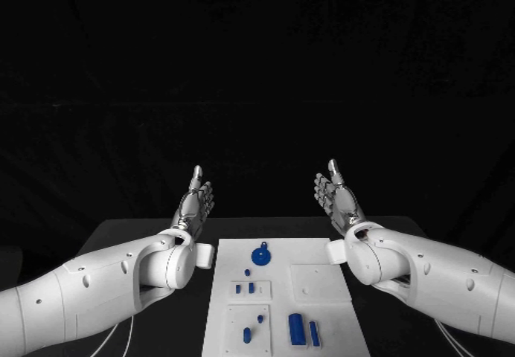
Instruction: Assemble the parts on the task board
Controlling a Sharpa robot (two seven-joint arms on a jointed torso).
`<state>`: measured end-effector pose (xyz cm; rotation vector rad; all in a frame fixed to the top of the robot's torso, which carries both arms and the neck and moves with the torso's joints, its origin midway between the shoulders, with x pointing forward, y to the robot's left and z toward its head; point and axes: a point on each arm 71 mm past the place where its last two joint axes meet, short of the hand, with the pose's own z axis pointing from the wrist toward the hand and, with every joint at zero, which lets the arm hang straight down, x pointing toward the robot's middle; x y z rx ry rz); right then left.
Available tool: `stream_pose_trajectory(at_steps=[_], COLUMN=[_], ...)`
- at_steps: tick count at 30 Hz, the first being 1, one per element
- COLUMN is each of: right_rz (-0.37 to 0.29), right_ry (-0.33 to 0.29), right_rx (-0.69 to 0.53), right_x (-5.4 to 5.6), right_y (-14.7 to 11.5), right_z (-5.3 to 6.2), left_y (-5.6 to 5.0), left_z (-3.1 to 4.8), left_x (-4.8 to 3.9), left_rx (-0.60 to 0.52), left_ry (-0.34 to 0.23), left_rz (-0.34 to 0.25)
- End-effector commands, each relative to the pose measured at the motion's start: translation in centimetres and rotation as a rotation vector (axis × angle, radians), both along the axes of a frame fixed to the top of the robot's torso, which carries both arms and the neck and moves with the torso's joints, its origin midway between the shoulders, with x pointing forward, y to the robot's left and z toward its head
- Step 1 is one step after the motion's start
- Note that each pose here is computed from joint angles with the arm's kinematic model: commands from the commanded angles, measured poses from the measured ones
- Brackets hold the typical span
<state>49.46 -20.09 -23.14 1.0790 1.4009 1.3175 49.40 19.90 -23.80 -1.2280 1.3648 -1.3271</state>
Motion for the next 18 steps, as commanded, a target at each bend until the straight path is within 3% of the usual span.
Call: stream_pose_trajectory(at_steps=[1,8,18], right_rz=[-0.174,-0.193,-0.195], right_ry=[-0.035,-0.019,-0.017], right_rx=[0.053,0.058,0.058], right_x=[-1.2,-3.1,-3.3], right_y=[-0.2,0.8,0.8], right_z=[0.7,0.7,0.7], left_y=[0.0,-0.6,-0.7], left_z=[0.78,1.32,1.38], left_x=[-1.30,-3.05,-3.22], left_rx=[0.047,0.042,0.041], left_ry=[-0.070,-0.080,-0.081], left_rz=[0.123,0.142,0.144])
